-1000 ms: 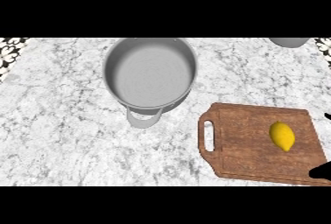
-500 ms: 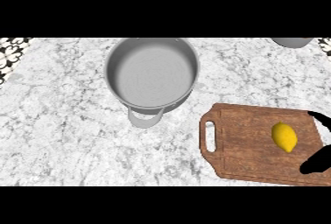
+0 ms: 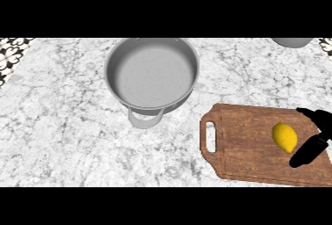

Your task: Pick the lemon from the cutting board and place it in the pot

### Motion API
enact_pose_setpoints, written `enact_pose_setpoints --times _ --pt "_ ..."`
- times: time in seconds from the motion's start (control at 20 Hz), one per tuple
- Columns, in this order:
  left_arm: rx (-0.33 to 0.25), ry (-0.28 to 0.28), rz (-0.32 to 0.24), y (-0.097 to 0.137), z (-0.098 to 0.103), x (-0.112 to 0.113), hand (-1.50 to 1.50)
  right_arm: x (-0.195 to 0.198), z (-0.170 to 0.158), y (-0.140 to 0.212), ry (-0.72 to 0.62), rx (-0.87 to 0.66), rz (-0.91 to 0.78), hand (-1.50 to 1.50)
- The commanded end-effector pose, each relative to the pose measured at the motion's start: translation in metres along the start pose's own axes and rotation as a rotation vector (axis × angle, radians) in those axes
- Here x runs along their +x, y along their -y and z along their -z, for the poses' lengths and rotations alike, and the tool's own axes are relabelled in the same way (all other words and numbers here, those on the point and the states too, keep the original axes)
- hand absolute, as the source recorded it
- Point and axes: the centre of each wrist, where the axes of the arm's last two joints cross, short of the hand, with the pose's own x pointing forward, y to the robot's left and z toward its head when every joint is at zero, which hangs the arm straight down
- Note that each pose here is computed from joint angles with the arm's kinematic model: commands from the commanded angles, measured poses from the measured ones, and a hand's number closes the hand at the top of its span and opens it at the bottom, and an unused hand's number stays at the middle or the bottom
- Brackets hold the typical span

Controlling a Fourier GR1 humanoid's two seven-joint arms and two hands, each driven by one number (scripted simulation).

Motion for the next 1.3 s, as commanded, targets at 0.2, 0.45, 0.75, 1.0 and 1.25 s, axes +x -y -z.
enact_pose_setpoints --times 0.2,0.45,0.75,1.0,1.25 --pt "0.134 0.424 -0.119 -0.014 0.032 0.093 0.00 0.022 0.010 -0.006 -0.078 0.045 -0.049 -1.50" --pt "0.146 0.436 -0.108 -0.017 0.030 0.092 0.00 0.021 0.022 -0.019 -0.116 0.050 -0.083 -1.50" --pt "0.146 0.434 -0.125 -0.013 0.030 0.093 0.00 0.028 0.028 -0.012 -0.115 0.056 -0.069 -1.50" --pt "0.165 0.420 -0.122 -0.023 0.028 0.090 0.00 0.031 0.039 -0.030 -0.118 0.110 -0.079 -1.50" --pt "0.163 0.427 -0.100 -0.018 0.027 0.084 0.00 0.049 0.031 -0.028 -0.027 0.077 -0.129 1.50"
